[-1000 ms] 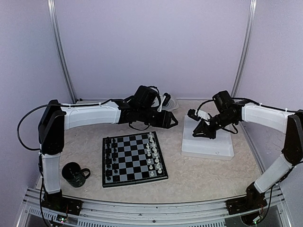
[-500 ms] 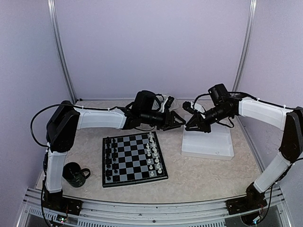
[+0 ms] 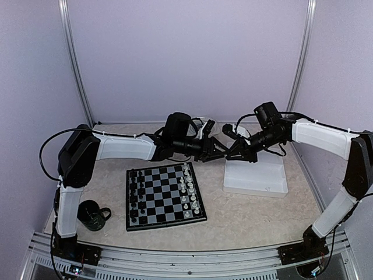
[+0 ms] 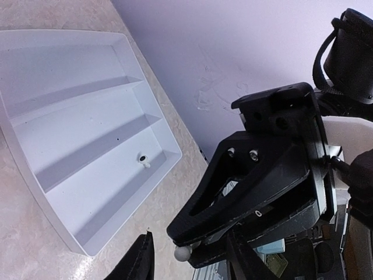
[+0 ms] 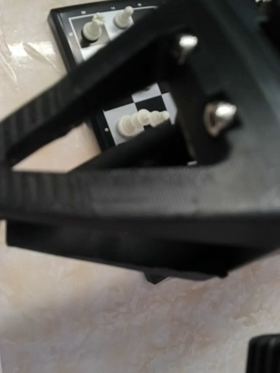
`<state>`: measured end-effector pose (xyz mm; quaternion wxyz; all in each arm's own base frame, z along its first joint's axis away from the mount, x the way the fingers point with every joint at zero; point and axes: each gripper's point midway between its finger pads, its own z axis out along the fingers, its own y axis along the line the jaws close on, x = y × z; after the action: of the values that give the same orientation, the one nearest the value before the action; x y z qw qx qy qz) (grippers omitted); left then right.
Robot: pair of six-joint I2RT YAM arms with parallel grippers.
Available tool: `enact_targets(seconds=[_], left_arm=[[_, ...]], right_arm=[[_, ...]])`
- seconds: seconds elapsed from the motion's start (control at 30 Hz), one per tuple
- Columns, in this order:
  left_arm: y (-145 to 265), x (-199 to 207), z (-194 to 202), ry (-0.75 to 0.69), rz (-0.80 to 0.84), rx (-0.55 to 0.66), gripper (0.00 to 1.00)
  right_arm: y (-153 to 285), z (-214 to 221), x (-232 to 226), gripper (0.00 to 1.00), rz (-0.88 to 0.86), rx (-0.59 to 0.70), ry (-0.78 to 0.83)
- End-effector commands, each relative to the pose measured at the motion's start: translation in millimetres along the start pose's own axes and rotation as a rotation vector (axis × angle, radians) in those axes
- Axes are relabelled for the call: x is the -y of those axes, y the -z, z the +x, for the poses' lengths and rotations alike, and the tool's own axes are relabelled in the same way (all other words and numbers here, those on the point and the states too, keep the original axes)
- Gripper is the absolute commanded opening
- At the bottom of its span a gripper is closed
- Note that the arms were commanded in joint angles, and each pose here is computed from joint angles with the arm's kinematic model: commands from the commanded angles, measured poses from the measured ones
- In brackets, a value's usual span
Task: Set up the chess pieces on the board
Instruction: Pass from the right arm to the left
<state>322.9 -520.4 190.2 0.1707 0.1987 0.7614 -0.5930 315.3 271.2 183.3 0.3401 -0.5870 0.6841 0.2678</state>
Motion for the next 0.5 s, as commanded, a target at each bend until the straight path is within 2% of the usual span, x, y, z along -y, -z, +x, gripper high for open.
enact_targets(seconds=[0.0, 0.27, 0.47], left_arm=[[-3.9, -10.2, 8.4, 0.016, 0.001, -0.018, 0.38], [-3.8, -9.6, 12.0, 0.029, 0.024, -0.028, 0.20], [-3.8, -10.0, 13.1, 0.038, 0.033, -0.032, 0.18]], right_arm=[[-0.9, -13.2, 4.8, 0.12, 0.005, 0.025, 0.008], [-3.3, -14.9, 6.3, 0.12, 0.004, 0.030, 0.002], [-2.8, -17.5, 9.8, 0.12, 0.019, 0.036, -0.003]])
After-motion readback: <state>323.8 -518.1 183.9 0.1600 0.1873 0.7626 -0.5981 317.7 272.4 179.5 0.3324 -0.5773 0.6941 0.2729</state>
